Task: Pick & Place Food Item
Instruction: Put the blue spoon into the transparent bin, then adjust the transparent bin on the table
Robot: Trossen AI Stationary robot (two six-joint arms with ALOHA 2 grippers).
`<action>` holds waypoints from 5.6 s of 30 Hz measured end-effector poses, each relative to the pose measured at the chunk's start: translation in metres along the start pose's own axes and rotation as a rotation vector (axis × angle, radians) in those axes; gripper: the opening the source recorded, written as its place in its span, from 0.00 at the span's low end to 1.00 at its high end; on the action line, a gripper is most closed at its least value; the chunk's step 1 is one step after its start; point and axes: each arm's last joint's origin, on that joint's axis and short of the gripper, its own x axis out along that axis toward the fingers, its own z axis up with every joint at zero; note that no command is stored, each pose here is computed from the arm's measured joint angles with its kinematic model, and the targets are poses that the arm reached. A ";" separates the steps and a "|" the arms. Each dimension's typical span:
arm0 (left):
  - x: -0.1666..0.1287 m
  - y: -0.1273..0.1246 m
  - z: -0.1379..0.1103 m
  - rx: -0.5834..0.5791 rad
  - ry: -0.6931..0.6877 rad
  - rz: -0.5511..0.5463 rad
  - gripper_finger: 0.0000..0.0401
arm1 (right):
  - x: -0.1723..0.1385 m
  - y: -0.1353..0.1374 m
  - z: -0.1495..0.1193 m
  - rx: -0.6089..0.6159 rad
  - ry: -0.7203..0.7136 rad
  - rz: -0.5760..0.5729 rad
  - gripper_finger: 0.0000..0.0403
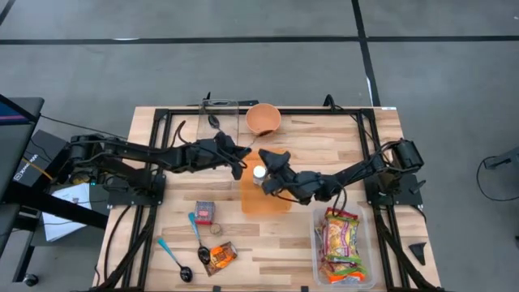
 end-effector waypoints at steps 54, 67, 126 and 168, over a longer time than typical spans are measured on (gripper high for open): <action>-0.031 0.084 -0.068 -0.432 -0.493 0.551 0.03 | 0.009 -0.031 -0.020 0.472 0.180 -0.210 0.28; -0.034 0.088 -0.068 -0.422 -0.519 0.678 0.16 | 0.008 -0.031 -0.019 0.471 0.176 -0.208 0.28; -0.116 0.013 0.110 0.280 0.028 0.497 0.00 | 0.008 -0.031 -0.019 0.469 0.177 -0.208 0.28; -0.059 0.120 -0.029 -0.077 0.794 0.740 0.00 | 0.008 -0.031 -0.019 0.468 0.171 -0.209 0.28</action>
